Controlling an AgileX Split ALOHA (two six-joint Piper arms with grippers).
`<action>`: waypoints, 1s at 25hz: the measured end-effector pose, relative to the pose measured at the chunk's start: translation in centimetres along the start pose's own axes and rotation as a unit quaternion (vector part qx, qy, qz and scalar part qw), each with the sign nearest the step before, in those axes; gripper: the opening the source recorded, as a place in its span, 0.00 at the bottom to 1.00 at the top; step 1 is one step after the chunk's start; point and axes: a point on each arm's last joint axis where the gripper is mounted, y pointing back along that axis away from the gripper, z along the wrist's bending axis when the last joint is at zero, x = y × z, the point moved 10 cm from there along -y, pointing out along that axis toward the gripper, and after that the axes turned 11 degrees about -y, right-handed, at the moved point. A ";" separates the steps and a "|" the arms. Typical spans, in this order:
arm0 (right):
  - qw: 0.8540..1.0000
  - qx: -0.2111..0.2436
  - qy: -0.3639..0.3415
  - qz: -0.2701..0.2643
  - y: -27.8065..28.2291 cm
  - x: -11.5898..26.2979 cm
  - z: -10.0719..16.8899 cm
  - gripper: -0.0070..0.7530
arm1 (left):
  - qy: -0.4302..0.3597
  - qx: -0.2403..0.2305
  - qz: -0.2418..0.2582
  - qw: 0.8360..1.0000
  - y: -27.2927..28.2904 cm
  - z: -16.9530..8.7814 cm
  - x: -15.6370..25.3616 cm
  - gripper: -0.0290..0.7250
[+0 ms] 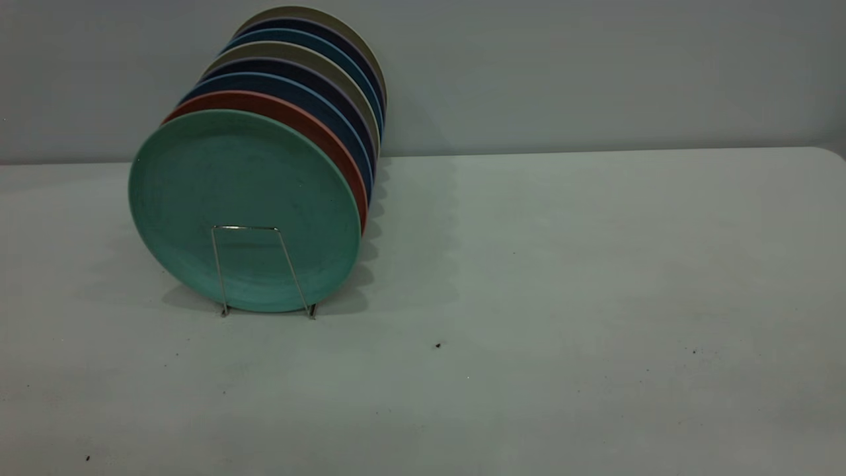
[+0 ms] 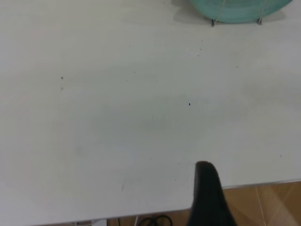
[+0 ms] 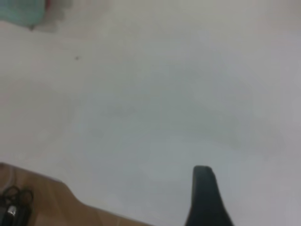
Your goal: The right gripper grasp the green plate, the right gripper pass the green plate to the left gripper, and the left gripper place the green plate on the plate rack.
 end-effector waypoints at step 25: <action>0.997 0.025 -0.006 0.070 -5.9 6.4 -2.0 0.68 | -0.001 0.000 0.000 1.000 0.0 0.0 0.0 0.74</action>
